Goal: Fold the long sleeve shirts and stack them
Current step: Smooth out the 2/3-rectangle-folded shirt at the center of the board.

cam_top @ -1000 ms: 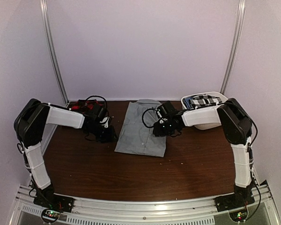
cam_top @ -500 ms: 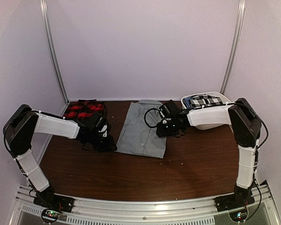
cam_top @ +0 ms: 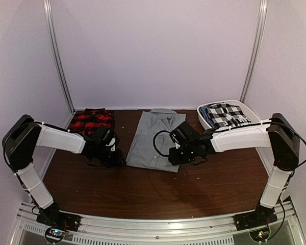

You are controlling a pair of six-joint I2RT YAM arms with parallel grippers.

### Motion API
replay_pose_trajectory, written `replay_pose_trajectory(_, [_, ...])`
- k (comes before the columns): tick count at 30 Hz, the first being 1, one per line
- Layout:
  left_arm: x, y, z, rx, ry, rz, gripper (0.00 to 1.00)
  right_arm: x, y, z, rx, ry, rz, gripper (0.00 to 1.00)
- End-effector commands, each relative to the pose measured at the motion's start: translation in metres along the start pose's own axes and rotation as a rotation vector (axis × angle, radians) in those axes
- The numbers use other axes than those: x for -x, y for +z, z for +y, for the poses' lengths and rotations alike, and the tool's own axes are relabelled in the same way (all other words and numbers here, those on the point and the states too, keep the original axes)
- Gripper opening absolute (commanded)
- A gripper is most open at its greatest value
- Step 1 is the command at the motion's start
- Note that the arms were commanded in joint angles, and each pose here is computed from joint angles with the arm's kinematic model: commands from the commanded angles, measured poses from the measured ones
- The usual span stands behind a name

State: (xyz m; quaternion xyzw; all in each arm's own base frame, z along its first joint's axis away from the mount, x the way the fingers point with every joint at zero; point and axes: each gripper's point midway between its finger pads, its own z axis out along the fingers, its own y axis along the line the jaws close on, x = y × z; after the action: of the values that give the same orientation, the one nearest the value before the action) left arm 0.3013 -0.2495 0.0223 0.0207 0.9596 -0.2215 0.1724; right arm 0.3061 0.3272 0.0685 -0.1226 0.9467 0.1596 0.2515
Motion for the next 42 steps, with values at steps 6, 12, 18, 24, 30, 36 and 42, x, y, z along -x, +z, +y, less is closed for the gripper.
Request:
replay_pose_trajectory(6, [0.000,-0.002,-0.001,-0.027,-0.016,-0.021,0.35,0.013,0.014,0.048,0.033,-0.044,-0.026,0.35])
replay_pose_trajectory(12, [-0.003,-0.003,-0.001,-0.036,-0.023,-0.019,0.35,-0.010,0.041,0.042,-0.026,-0.071,0.032,0.35])
replay_pose_trajectory(18, [-0.003,-0.003,-0.005,-0.050,-0.016,-0.014,0.35,-0.033,0.053,0.032,-0.045,-0.062,0.079,0.36])
replay_pose_trajectory(24, [-0.002,-0.005,-0.007,-0.059,-0.011,-0.015,0.36,-0.019,0.030,0.035,-0.028,-0.044,0.029,0.36])
replay_pose_trajectory(30, [-0.001,-0.007,-0.008,-0.062,0.007,-0.017,0.36,-0.028,0.011,0.018,-0.035,-0.002,0.007,0.37])
replay_pose_trajectory(36, [-0.001,-0.008,-0.009,-0.066,0.009,-0.017,0.36,-0.050,0.010,-0.001,-0.021,0.051,0.028,0.37])
replay_pose_trajectory(42, [-0.001,-0.011,-0.011,-0.075,0.021,-0.020,0.36,-0.056,0.003,-0.007,-0.016,0.072,0.028,0.36])
